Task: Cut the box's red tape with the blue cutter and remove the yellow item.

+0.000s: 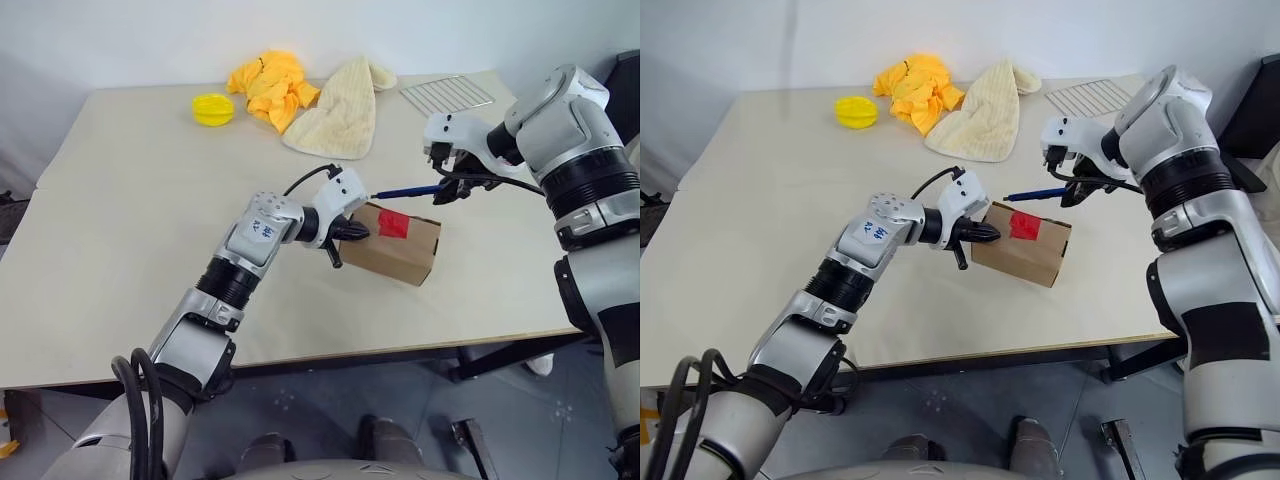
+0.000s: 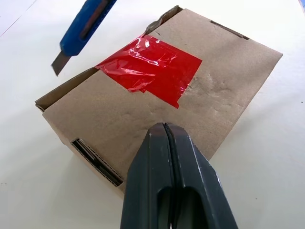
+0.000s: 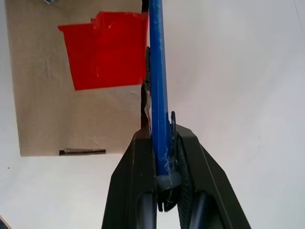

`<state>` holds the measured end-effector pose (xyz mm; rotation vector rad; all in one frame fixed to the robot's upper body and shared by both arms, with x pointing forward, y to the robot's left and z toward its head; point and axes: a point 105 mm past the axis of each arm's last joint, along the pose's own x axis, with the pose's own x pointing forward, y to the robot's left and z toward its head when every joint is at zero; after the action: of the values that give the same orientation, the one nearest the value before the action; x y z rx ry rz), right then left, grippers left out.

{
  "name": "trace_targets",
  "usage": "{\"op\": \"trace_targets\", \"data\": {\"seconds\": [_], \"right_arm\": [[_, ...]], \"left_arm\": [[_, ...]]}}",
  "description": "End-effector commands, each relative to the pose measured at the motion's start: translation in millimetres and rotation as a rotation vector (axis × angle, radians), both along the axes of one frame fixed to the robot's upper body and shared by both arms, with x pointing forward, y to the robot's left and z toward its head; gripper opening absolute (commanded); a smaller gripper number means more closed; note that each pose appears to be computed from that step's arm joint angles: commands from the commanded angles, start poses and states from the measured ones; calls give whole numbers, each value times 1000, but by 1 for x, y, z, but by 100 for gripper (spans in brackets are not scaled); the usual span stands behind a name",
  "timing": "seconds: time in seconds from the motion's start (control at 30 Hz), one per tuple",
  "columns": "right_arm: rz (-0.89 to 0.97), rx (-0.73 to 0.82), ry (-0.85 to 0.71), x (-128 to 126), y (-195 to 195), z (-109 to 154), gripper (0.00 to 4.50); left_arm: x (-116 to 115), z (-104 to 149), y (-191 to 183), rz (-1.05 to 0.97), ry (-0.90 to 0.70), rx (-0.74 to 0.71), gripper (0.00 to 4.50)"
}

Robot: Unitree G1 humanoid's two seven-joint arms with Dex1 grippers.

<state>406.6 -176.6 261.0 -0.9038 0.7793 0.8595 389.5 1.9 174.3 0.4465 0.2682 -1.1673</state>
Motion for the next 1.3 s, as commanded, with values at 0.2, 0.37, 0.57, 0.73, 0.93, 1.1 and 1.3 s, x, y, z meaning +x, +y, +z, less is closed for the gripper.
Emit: {"op": "trace_targets", "data": {"seconds": [0.2,0.37,0.57,0.73,0.93,1.1,1.3], "right_arm": [[-8,-30,8,-3,-9,-1,15],[-19,-47,17,-2,-13,-8,15],[-19,-66,29,-3,-16,-9,15],[-10,-105,60,-7,-20,-10,15],[17,-132,74,-7,-15,-9,15],[38,-176,92,-7,-13,-12,15],[66,-218,102,-5,-8,-12,15]], "left_arm": [[3,-25,8,38,78,65,0],[4,-24,9,37,78,67,0],[3,-25,9,36,78,69,0],[3,-25,8,36,81,67,0],[4,-25,6,39,82,59,0],[4,-25,5,41,80,54,0],[3,-26,6,43,80,52,0]]}}
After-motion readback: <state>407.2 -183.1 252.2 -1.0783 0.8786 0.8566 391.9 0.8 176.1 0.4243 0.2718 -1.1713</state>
